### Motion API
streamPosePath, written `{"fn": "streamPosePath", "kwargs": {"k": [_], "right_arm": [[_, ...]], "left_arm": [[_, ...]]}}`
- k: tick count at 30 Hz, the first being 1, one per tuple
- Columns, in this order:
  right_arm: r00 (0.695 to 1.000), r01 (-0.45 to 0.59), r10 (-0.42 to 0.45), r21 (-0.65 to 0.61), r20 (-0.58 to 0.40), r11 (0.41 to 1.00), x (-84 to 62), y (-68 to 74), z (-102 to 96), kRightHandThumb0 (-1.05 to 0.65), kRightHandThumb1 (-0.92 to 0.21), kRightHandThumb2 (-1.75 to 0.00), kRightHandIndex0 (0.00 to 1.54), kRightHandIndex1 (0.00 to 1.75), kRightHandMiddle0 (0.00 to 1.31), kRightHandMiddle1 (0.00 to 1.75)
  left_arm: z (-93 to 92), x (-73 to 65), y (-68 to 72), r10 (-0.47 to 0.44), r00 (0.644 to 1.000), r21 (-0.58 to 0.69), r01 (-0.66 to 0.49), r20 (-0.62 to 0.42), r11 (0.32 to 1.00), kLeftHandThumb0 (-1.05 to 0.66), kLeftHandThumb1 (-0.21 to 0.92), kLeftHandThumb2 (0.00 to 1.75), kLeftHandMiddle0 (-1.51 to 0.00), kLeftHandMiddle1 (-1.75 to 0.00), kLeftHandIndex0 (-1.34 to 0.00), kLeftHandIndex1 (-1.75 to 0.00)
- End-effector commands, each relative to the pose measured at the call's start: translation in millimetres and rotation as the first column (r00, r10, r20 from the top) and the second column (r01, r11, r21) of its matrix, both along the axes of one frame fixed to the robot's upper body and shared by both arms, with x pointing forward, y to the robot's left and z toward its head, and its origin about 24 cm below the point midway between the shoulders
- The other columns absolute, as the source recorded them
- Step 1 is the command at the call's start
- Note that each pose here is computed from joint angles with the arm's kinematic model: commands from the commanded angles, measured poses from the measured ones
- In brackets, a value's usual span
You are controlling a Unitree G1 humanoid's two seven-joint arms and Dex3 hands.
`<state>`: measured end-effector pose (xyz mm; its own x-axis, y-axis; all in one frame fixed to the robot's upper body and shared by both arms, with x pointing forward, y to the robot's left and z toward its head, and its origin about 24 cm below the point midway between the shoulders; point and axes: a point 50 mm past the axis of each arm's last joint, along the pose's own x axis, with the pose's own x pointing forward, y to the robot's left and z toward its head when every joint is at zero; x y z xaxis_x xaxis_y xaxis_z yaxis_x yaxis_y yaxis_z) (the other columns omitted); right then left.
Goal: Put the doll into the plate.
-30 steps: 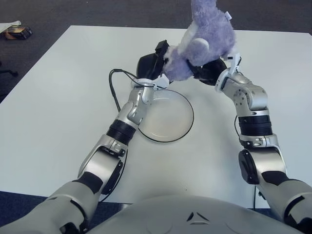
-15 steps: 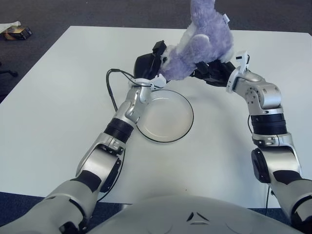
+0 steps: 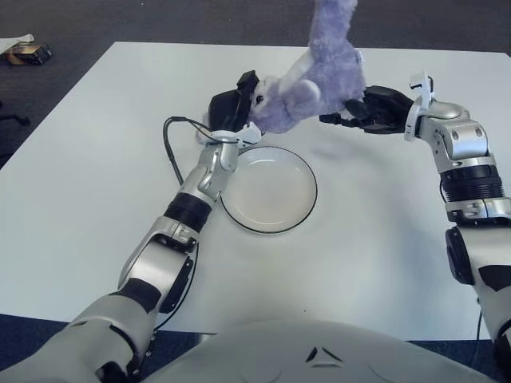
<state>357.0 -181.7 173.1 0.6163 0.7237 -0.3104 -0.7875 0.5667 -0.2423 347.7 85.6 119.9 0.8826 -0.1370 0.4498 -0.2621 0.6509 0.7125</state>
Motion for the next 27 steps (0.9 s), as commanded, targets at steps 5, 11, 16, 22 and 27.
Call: {"fn": "streamPosePath", "kwargs": {"k": [5, 11, 16, 22, 27], "right_arm": [[0.948, 0.058, 0.054, -0.338, 0.313, 0.939, 0.9, -10.5, 21.6, -0.79, -0.64, -0.61, 0.02, 0.52, 0.00, 0.54], [0.872, 0.105, 0.201, -0.572, 0.446, 0.814, -0.9, -10.9, 25.6, -0.90, -0.68, -0.54, 0.02, 0.72, 0.00, 0.62], [0.850, 0.146, 0.248, -0.661, 0.464, 0.736, 2.4, -17.3, 18.9, -0.97, -0.75, -0.46, 0.01, 0.81, 0.00, 0.61], [0.828, 0.216, 0.271, -0.725, 0.491, 0.654, 8.0, -23.2, 10.4, -0.97, -0.87, -0.37, 0.00, 0.72, 0.00, 0.58], [0.828, 0.234, 0.264, -0.733, 0.494, 0.639, 11.3, -24.1, 5.4, -0.94, -0.91, -0.38, 0.00, 0.57, 0.00, 0.54]], "left_arm": [[8.7, 3.7, 3.0, 0.013, 0.999, -0.003, -0.013, 0.049, 1.000, -0.58, 0.12, 1.56, -1.30, -1.75, -0.79, -1.75], [8.4, 4.2, 6.3, 0.021, 0.999, 0.008, -0.021, 0.048, 1.000, -0.56, 0.15, 1.53, -1.29, -1.75, -0.76, -1.75], [8.3, 5.1, 8.7, 0.031, 0.998, 0.022, -0.032, 0.049, 0.999, -0.56, 0.16, 1.52, -1.29, -1.75, -0.75, -1.75], [9.1, 5.4, 11.3, 0.047, 0.997, 0.022, -0.048, 0.055, 0.999, -0.56, 0.16, 1.52, -1.28, -1.75, -0.76, -1.75], [9.1, 5.6, 13.5, 0.054, 0.997, 0.018, -0.055, 0.057, 0.998, -0.56, 0.16, 1.52, -1.28, -1.75, -0.76, -1.75]]}}
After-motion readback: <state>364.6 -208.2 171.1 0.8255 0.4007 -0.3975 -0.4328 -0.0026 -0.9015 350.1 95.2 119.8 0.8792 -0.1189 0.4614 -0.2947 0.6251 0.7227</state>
